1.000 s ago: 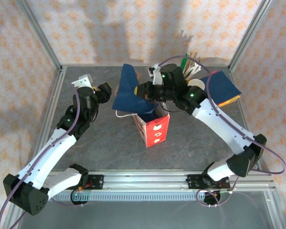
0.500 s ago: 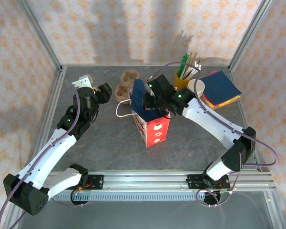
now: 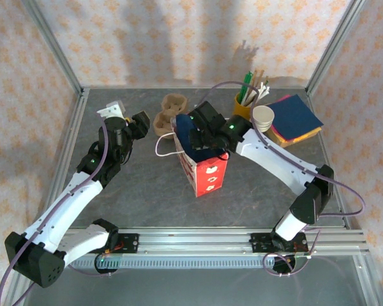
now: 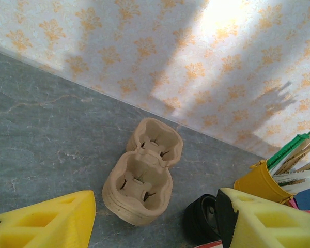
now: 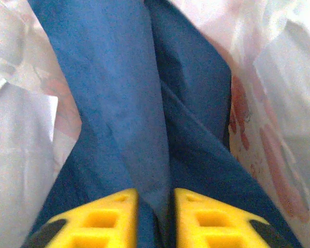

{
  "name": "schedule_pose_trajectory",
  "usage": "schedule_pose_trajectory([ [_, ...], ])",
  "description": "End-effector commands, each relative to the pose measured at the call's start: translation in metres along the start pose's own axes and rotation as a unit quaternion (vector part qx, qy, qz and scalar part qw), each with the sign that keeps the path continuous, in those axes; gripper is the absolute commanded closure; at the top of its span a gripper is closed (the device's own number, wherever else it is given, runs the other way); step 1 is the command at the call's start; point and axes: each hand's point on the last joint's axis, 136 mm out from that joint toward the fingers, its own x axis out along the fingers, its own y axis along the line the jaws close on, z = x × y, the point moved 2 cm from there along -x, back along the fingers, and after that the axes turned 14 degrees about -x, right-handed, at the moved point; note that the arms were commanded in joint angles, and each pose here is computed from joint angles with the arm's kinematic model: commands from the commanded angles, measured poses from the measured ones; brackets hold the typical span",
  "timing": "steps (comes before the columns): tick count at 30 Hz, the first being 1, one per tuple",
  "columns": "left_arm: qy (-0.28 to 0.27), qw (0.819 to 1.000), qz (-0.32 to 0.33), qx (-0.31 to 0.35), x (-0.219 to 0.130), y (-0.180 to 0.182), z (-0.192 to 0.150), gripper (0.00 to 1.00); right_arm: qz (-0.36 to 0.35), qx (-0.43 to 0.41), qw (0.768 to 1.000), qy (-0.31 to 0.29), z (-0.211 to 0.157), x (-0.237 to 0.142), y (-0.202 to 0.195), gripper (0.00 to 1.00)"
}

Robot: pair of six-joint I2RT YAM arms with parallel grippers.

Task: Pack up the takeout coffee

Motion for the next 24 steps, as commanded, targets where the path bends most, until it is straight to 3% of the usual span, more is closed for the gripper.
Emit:
schedule_pose_trajectory([
  [1, -0.013, 1.0, 0.003, -0.006, -0.003, 0.005, 0.004, 0.35, 0.015, -0.003, 0.999, -0.051, 0.023, -0.031, 0.004, 0.7],
  [5, -0.016, 1.0, 0.005, 0.0, -0.002, 0.003, 0.007, 0.35, 0.018, -0.009, 0.994, -0.104, 0.053, -0.061, 0.006, 0.56],
  [11, -0.036, 0.999, 0.007, 0.011, -0.006, -0.003, 0.021, 0.34, 0.009, -0.009, 0.981, -0.192, 0.093, -0.105, -0.003, 0.48],
  [14, -0.057, 0.998, 0.014, 0.021, -0.007, -0.004, 0.03, 0.33, -0.021, 0.012, 0.971, -0.237, 0.11, -0.131, -0.031, 0.45],
  [19, -0.093, 0.994, 0.041, 0.038, -0.003, 0.0, 0.048, 0.31, -0.091, 0.054, 0.945, -0.309, 0.116, -0.166, -0.096, 0.27],
  [24, -0.147, 0.984, 0.091, 0.045, -0.003, 0.024, 0.079, 0.12, -0.166, 0.137, 0.915, -0.34, 0.085, -0.178, -0.186, 0.17],
])
